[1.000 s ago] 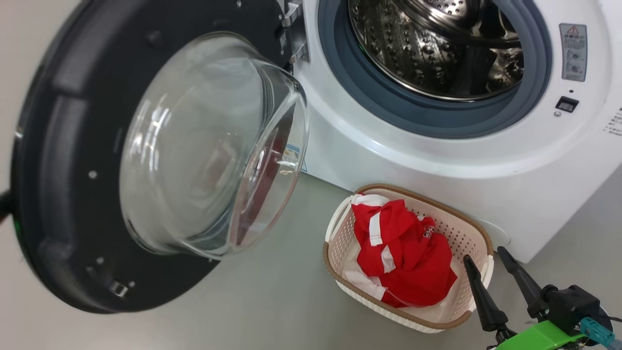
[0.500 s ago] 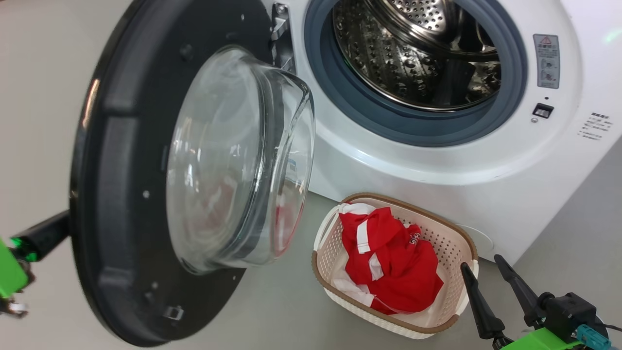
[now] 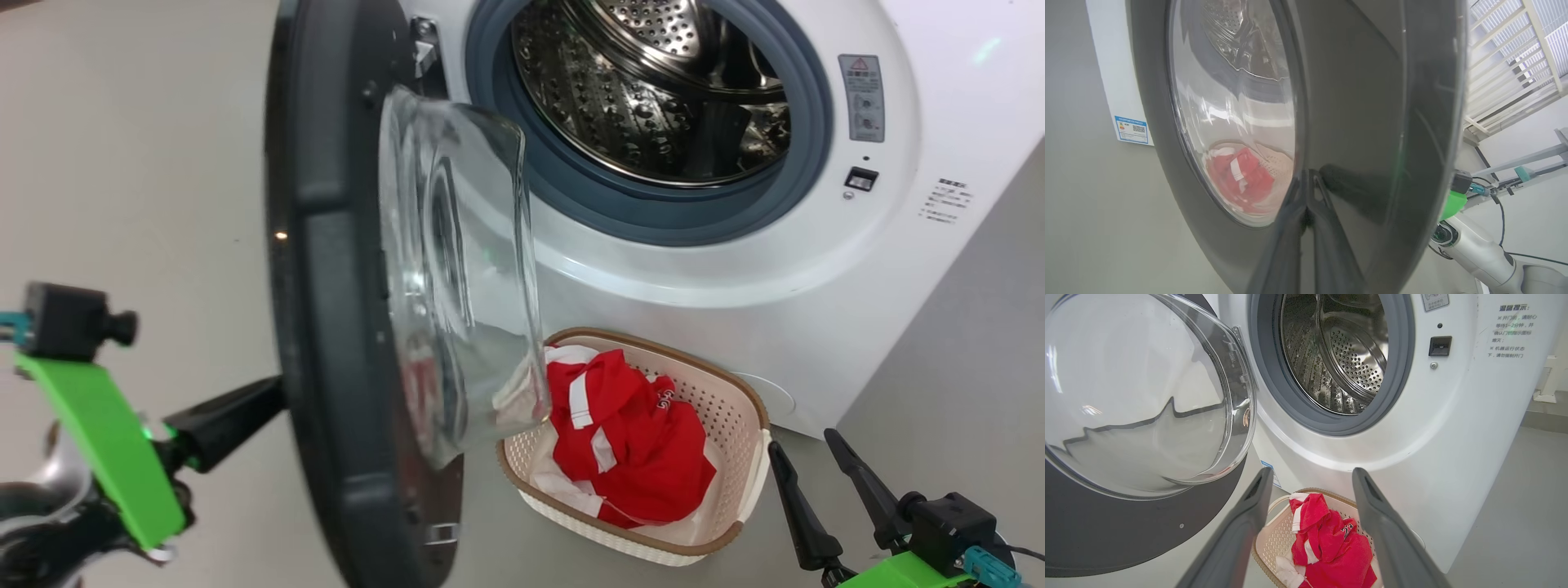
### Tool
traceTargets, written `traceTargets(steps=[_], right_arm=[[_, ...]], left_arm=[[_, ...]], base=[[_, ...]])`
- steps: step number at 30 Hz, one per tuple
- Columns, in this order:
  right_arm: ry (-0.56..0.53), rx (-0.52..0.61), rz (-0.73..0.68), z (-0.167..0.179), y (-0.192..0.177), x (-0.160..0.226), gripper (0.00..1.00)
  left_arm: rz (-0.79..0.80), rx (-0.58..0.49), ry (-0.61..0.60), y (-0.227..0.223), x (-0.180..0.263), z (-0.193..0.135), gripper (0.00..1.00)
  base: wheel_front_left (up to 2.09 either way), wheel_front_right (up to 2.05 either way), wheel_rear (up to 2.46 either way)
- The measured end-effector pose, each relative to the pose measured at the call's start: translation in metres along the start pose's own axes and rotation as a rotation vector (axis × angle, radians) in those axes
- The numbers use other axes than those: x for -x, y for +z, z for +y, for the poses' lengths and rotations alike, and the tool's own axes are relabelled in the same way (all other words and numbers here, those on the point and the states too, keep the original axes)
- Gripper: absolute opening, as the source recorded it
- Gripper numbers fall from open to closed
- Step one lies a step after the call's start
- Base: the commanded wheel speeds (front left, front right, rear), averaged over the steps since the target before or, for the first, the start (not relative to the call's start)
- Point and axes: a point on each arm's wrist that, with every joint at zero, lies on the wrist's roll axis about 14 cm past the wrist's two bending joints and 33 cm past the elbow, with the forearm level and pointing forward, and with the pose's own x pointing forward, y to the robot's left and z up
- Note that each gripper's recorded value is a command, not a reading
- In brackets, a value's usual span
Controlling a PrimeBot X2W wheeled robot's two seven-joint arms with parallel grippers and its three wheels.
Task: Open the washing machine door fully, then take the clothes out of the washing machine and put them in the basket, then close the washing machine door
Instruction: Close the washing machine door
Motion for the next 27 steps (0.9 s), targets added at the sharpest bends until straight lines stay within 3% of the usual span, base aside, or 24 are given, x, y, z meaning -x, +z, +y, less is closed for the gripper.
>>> traceTargets(steps=[11, 27], right_arm=[[-0.051, -0.015, 0.001, -0.014, -0.002, 0.007, 1.00], [-0.038, -0.010, -0.013, -0.009, 0.003, 0.004, 1.00]], left_arm=[[0.010, -0.052, -0.110, -0.006, -0.040, -0.033, 0.00], [-0.108, 0.041, 0.044, -0.014, -0.020, 0.018, 0.00]], base=[[0.00, 0.00, 0.00], [0.00, 0.00, 0.00]])
